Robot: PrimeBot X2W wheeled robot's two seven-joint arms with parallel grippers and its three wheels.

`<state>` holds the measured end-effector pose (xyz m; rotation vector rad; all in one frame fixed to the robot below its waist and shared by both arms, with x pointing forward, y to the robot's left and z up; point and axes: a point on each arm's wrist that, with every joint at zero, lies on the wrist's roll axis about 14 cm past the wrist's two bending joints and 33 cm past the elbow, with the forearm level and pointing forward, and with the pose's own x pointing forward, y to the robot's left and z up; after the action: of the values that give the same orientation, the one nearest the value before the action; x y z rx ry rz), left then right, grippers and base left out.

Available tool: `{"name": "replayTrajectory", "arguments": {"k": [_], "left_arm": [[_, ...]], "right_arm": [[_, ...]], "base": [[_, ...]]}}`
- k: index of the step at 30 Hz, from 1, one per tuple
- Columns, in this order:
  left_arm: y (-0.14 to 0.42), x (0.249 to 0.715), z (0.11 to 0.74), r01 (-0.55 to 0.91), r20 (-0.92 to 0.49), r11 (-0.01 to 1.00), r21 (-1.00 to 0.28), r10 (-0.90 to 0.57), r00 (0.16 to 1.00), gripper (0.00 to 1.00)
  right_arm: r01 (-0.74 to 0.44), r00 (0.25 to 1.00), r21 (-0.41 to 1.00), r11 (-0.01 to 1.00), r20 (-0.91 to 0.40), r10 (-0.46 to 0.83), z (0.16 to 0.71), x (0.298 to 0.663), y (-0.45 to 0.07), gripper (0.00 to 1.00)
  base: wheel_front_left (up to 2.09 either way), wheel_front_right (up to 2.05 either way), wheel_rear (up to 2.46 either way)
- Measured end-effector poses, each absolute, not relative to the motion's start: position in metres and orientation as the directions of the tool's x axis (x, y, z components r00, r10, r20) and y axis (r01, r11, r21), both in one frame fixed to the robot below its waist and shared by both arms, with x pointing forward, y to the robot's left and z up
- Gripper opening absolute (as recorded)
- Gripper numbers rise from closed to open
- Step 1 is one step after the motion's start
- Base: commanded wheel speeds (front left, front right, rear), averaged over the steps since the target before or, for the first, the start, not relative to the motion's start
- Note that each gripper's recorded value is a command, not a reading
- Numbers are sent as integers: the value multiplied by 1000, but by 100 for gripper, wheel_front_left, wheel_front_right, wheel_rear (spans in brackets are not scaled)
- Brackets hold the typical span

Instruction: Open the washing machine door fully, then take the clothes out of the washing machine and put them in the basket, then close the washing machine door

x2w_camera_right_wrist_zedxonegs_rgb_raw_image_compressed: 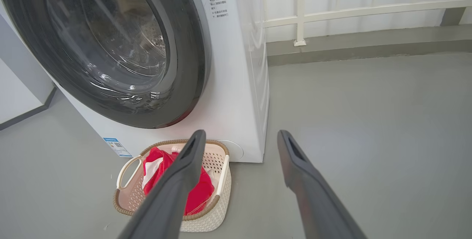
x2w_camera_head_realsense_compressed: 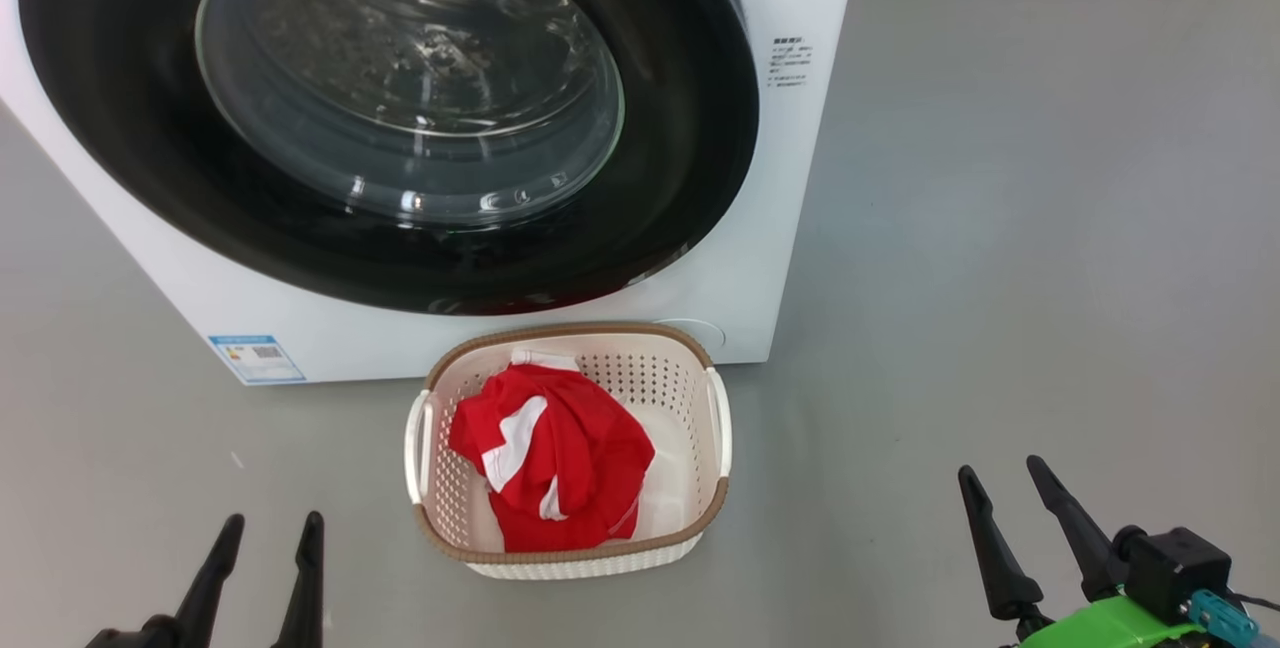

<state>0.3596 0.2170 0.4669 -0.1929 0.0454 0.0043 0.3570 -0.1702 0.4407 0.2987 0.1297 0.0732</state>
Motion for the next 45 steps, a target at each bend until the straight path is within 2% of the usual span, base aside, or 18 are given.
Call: {"name": "replayTrajectory", "arguments": {"k": [9, 33, 34, 40, 45], "left_arm": [[216, 350, 466, -10, -49, 982, -188, 1, 999, 100], [218, 342, 472, -20, -30, 982, -187, 15, 999, 100], [218, 342, 472, -20, -30, 982, -187, 15, 999, 0], [206, 336, 448, -34, -107, 973, -229, 9, 994, 0], [206, 336, 448, -46, -111, 963, -264, 17, 994, 0]], "right_arm": [[-17, 991, 296, 955, -119, 54, 441, 341, -182, 100], [-9, 993, 296, 955, -114, 45, 443, 337, -185, 100], [-9, 993, 297, 955, -113, 45, 443, 337, -185, 0], [16, 983, 318, 948, -179, 43, 422, 329, -179, 0], [34, 982, 355, 934, -183, 34, 422, 329, -179, 0]], "base": [[0, 0, 0], [0, 0, 0], [0, 0, 0], [0, 0, 0], [0, 0, 0]]}}
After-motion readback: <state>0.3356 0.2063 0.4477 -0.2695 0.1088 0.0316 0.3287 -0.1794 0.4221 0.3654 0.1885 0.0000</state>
